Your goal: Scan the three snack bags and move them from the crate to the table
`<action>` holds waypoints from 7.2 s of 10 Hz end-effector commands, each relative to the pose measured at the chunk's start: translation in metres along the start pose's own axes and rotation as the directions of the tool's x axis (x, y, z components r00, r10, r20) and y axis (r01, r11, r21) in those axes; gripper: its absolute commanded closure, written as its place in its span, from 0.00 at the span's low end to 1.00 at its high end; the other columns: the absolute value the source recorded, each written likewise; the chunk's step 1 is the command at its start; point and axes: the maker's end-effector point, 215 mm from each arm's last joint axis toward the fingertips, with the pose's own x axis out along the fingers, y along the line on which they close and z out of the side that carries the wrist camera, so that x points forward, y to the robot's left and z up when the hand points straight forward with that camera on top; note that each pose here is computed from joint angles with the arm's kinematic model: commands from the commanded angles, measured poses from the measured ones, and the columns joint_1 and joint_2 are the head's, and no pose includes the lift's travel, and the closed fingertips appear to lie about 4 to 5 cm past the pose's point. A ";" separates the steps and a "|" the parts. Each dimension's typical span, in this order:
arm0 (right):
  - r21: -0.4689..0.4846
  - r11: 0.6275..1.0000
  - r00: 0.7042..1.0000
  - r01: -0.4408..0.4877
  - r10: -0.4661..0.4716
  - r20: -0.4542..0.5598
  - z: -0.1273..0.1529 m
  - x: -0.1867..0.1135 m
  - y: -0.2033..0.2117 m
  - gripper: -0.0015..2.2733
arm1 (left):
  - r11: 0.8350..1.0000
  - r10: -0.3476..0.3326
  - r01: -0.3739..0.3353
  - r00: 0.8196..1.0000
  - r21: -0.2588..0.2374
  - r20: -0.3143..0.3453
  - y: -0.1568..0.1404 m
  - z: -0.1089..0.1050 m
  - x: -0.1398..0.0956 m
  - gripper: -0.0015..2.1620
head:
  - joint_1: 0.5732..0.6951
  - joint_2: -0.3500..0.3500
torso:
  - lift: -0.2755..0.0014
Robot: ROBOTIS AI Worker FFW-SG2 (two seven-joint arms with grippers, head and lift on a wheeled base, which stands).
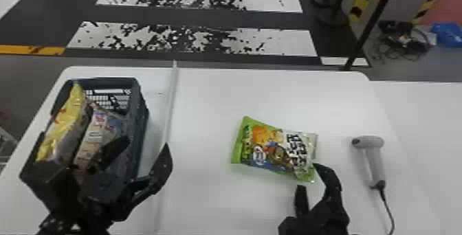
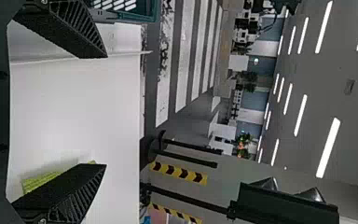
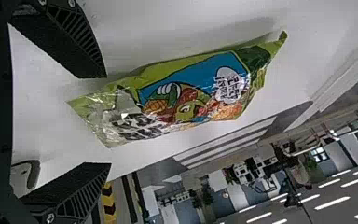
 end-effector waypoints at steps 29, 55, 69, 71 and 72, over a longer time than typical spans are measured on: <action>0.907 0.221 0.808 -0.357 0.560 0.182 0.113 -0.109 -0.088 0.99 | 0.999 -0.048 0.048 0.999 -0.009 0.005 -0.023 -0.018 0.017 0.01 | 1.00 0.46 | 0.77; 0.933 0.093 0.873 -0.349 0.394 0.288 0.123 -0.009 -0.040 0.99 | 0.999 -0.046 0.045 0.998 0.014 0.046 -0.026 0.001 0.025 0.01 | 1.00 0.53 | 0.77; 0.956 0.182 0.908 -0.230 0.392 0.144 0.079 -0.010 -0.007 0.99 | 0.999 -0.048 0.048 0.998 0.001 0.048 -0.025 0.000 0.026 0.01 | 1.00 0.52 | 0.77; 0.960 0.153 0.923 -0.235 0.345 0.171 0.086 -0.021 -0.046 0.99 | 0.999 -0.048 0.048 0.998 0.002 0.051 -0.024 0.002 0.026 0.01 | 1.00 0.53 | 0.77; 0.965 0.145 0.934 -0.217 0.317 0.162 0.076 -0.024 -0.066 0.99 | 0.999 -0.048 0.048 0.997 0.002 0.053 -0.025 0.003 0.026 0.01 | 1.00 0.52 | 0.77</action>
